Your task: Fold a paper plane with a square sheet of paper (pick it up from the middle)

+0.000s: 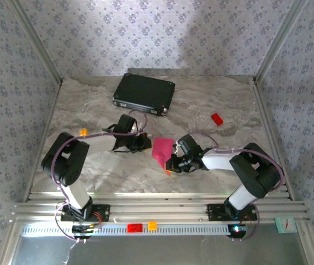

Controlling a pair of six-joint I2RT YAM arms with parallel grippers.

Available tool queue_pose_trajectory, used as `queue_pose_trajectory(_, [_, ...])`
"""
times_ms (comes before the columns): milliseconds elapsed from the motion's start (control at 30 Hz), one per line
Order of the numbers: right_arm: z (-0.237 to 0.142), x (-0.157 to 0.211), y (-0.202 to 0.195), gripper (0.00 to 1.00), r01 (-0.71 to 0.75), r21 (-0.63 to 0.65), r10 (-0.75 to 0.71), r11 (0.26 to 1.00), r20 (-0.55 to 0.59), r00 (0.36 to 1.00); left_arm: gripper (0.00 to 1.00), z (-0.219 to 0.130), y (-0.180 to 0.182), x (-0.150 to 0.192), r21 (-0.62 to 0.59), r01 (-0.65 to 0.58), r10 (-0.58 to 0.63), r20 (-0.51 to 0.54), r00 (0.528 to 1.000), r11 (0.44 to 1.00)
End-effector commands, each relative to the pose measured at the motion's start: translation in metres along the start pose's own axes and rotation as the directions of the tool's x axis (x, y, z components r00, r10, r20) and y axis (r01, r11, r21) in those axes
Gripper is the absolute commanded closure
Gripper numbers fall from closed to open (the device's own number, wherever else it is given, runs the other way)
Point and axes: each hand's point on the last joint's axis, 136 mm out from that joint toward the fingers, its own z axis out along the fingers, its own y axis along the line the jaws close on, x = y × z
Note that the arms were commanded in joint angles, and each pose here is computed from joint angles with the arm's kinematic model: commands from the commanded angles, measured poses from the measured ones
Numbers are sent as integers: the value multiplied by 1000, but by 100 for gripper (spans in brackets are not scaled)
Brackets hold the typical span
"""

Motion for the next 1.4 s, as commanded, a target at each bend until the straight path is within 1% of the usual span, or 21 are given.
queue_pose_trajectory(0, [-1, 35, -61, 100, -94, 223, 116, 970, -87, 989, 96, 7, -18, 22, 32, -38, 40, -47, 998, 999])
queue_pose_trajectory(100, [-2, 35, -60, 100, -95, 224, 116, 970, -84, 990, 97, 25, -23, 44, 35, -46, 50, -103, 993, 998])
queue_pose_trajectory(200, [-1, 34, -61, 100, -97, 224, 118, 970, -81, 990, 99, 40, -16, 59, 19, -23, 25, -140, 990, 1000])
queue_pose_trajectory(300, [-1, 32, -60, 100, -96, 222, 116, 970, -80, 990, 99, 49, -3, 65, -6, 5, -6, -151, 989, 1000])
queue_pose_trajectory(400, [0, 33, -60, 100, -95, 223, 116, 970, -82, 990, 100, 53, 13, 66, -52, 4, -13, -158, 987, 999])
queue_pose_trajectory(533, [1, 35, -62, 100, -96, 226, 118, 969, -84, 989, 100, 50, 29, 59, -88, 1, -15, -151, 988, 996])
queue_pose_trajectory(700, [1, 37, -64, 100, -98, 229, 121, 968, -88, 989, 100, 37, 43, 40, -114, 27, -41, -121, 992, 993])
queue_pose_trajectory(900, [1, 38, -65, 100, -94, 229, 118, 969, -94, 988, 100, 21, 66, 18, -189, 116, -132, -73, 989, 975])
queue_pose_trajectory(1000, [1, 38, -64, 100, -92, 228, 117, 969, -96, 989, 100, 13, 56, 9, -166, 113, -123, -52, 991, 980])
queue_pose_trajectory(1167, [0, 36, -63, 100, -89, 228, 113, 969, -96, 989, 98, -5, 19, 0, -92, 62, -63, -8, 998, 994])
queue_pose_trajectory(1267, [1, 35, -63, 100, -87, 227, 111, 970, -95, 989, 96, -4, 0, 7, -55, 16, -17, -13, 1000, 998])
queue_pose_trajectory(1367, [2, 33, -60, 100, -86, 221, 109, 971, -94, 990, 96, 9, -16, 20, -14, -36, 35, -57, 998, 999])
